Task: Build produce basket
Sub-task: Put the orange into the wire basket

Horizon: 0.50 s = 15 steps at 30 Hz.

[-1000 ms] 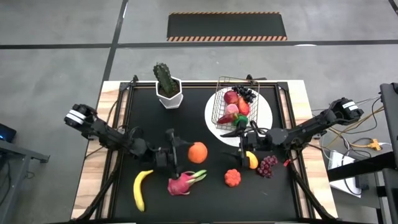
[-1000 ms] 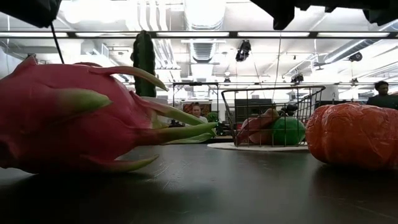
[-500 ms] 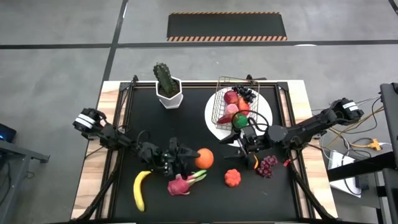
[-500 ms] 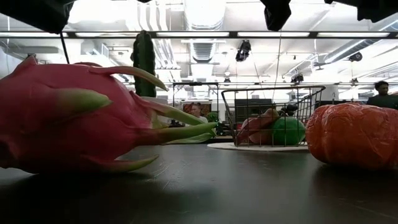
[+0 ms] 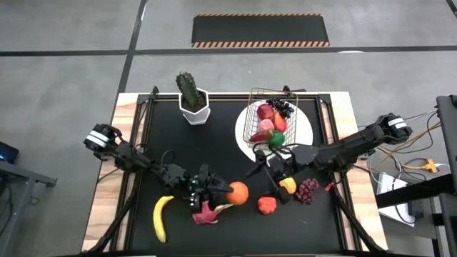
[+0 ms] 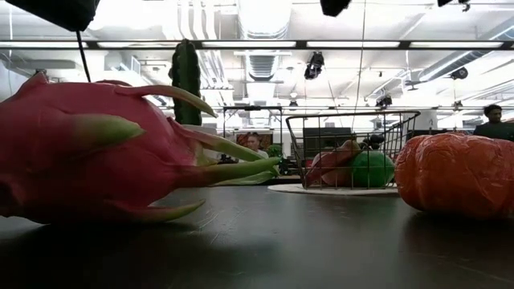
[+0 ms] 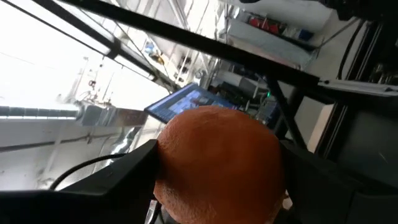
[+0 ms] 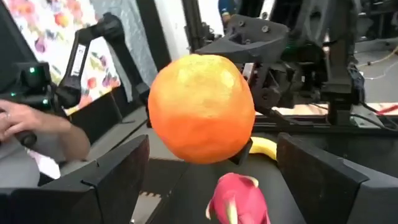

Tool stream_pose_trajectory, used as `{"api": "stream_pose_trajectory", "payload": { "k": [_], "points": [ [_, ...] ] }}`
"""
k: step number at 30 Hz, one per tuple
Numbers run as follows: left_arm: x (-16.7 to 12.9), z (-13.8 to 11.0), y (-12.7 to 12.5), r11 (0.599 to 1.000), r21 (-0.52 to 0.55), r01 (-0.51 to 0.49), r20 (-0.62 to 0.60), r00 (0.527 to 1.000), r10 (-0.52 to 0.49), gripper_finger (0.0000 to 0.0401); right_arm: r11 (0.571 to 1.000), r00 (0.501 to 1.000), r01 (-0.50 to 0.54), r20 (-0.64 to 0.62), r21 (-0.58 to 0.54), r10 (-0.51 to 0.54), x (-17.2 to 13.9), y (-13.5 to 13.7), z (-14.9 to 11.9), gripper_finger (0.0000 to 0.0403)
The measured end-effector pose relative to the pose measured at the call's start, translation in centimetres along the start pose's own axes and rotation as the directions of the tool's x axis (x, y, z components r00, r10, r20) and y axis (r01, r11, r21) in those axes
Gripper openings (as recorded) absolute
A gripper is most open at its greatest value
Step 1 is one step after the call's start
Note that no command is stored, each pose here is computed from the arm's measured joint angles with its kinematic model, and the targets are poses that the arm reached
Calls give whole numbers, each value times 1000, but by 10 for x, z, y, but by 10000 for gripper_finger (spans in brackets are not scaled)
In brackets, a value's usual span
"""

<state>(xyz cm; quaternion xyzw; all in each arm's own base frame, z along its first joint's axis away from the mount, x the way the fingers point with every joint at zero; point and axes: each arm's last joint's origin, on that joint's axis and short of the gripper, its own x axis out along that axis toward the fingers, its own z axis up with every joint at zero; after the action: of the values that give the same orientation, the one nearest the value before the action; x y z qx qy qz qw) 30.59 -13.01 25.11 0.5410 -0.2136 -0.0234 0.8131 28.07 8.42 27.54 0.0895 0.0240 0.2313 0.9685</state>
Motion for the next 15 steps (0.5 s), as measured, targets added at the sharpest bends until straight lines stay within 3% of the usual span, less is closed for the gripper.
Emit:
{"api": "stream_pose_trajectory", "payload": {
  "k": [5,15],
  "points": [
    [0,0,0,1000,0,3,7,1000,-3,286,996,996,-85,-20,-23,84,14,-1,2,331],
    [-1,-1,-2,1000,0,21,24,999,-21,286,989,992,-124,-31,-80,122,42,-5,5,329]
  ]
}}
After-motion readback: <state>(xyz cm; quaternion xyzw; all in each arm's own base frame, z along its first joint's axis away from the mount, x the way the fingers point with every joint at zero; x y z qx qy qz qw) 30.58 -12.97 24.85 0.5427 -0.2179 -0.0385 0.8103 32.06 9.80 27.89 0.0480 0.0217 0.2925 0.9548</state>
